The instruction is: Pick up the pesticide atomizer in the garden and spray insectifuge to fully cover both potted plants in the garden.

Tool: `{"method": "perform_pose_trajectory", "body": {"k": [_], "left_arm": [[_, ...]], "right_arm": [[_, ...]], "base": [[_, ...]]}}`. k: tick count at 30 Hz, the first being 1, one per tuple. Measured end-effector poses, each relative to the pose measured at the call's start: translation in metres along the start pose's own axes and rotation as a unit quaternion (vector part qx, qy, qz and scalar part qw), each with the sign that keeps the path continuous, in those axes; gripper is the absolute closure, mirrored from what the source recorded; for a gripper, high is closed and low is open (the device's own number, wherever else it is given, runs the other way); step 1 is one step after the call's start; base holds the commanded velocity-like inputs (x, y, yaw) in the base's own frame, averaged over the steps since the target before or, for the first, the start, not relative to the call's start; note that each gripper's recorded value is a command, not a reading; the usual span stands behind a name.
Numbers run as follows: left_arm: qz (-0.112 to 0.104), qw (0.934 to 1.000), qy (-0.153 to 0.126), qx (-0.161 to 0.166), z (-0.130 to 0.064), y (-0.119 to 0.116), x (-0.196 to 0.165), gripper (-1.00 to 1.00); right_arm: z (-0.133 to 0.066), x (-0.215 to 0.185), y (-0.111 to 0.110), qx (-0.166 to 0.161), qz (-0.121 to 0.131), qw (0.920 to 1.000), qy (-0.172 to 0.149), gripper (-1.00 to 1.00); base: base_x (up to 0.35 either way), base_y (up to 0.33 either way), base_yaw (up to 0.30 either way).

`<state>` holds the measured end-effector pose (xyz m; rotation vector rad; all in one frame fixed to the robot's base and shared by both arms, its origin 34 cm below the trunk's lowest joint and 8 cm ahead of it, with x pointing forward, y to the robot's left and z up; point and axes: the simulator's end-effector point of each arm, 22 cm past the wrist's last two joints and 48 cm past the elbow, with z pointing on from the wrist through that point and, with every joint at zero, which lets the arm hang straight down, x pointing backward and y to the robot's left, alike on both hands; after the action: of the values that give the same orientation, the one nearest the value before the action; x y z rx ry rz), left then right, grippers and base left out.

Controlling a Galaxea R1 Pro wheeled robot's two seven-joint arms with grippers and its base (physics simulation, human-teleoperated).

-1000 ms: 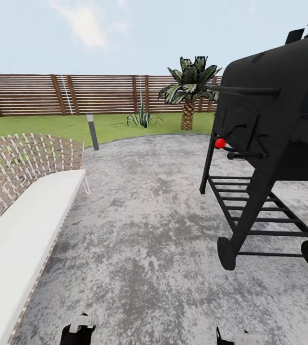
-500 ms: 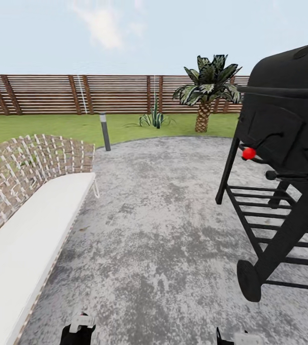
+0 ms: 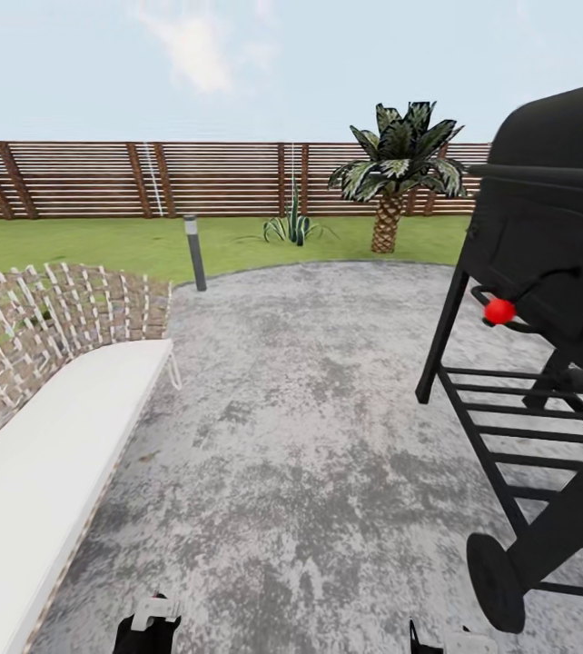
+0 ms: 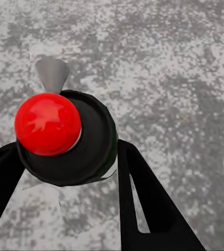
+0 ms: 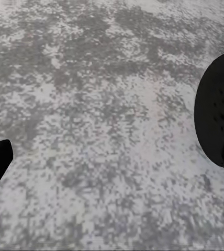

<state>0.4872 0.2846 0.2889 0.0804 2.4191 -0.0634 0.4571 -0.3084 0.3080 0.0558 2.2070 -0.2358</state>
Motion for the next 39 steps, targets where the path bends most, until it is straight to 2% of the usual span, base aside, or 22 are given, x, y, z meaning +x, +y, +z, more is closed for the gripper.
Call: {"method": "perform_pose_trajectory", "body": {"k": [39], "left_arm": [[-0.001,1.0,0.0,0.0,0.0,0.0003,0.0,1.0]], "right_arm": [[0.0002,-0.0003,-0.0011,0.001,0.0,1.0,-0.001,-1.0]], "base": [[0.339,0.0,0.0]]}}
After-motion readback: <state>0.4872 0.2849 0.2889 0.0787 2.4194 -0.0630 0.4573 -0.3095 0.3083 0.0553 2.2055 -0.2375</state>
